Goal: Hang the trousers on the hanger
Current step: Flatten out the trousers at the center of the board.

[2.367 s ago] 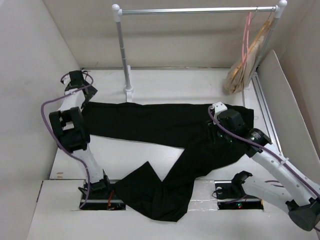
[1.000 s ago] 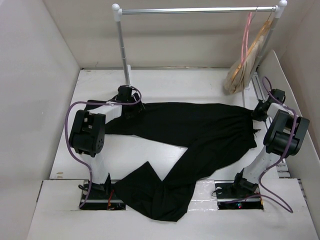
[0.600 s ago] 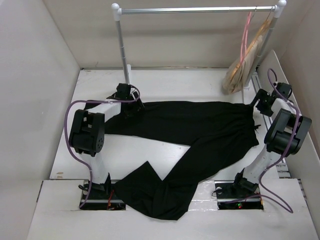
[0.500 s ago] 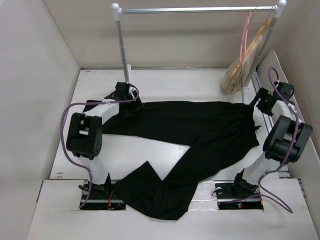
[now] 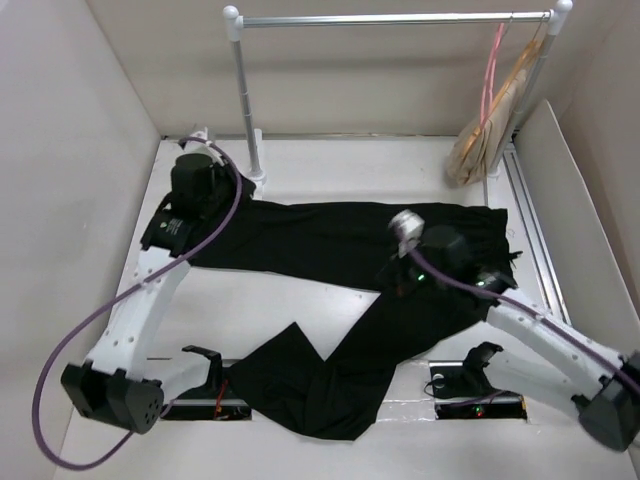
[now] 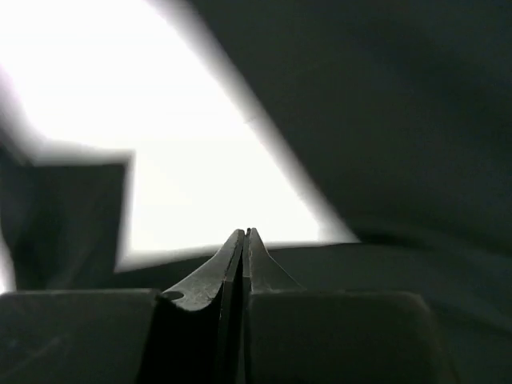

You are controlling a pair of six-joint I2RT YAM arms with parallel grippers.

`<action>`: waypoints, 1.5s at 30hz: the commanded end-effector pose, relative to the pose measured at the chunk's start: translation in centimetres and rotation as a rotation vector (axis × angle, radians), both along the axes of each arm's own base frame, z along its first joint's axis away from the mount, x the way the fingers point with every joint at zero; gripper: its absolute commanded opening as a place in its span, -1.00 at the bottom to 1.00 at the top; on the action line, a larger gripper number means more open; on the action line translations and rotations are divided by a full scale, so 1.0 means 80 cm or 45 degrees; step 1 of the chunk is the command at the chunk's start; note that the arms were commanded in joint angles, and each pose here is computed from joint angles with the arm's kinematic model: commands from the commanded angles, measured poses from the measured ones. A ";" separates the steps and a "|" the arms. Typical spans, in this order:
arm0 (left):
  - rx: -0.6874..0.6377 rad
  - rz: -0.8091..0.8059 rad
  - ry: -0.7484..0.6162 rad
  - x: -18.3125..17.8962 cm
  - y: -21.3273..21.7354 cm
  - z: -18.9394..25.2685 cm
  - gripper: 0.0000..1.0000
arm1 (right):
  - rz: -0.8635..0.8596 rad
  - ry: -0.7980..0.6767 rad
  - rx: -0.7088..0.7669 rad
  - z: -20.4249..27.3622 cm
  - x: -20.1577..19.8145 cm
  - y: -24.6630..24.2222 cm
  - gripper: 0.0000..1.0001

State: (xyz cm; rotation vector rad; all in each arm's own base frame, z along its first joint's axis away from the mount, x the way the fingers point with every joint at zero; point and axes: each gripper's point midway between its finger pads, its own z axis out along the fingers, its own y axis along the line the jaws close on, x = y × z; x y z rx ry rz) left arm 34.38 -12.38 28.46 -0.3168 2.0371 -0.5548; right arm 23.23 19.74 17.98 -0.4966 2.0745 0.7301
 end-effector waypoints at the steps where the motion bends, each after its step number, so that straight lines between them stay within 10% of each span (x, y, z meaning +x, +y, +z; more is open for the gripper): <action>1: 0.054 0.120 -0.083 -0.018 0.040 0.040 -0.79 | 0.381 0.083 -0.040 -0.018 -0.090 0.081 -0.93; 10: 0.082 0.300 -0.342 -0.026 0.104 0.182 -0.53 | 1.041 -0.064 -0.346 -0.028 -0.258 0.247 0.09; 20: 0.022 0.300 -0.325 -0.031 0.100 0.177 -0.52 | 1.285 -0.023 -0.572 -0.108 -0.328 0.300 0.15; 29: 0.048 0.291 -0.242 -0.021 0.098 0.132 -0.52 | 1.149 -0.070 -0.655 -0.141 -0.315 0.321 0.01; 35: 0.077 0.290 -0.219 -0.020 0.100 0.121 -0.53 | 1.137 -0.103 -0.607 -0.129 -0.313 0.326 -0.99; 45: 0.197 0.332 -0.152 -0.014 0.116 0.094 -0.53 | 1.022 -0.349 -0.473 0.026 -0.261 0.281 -1.00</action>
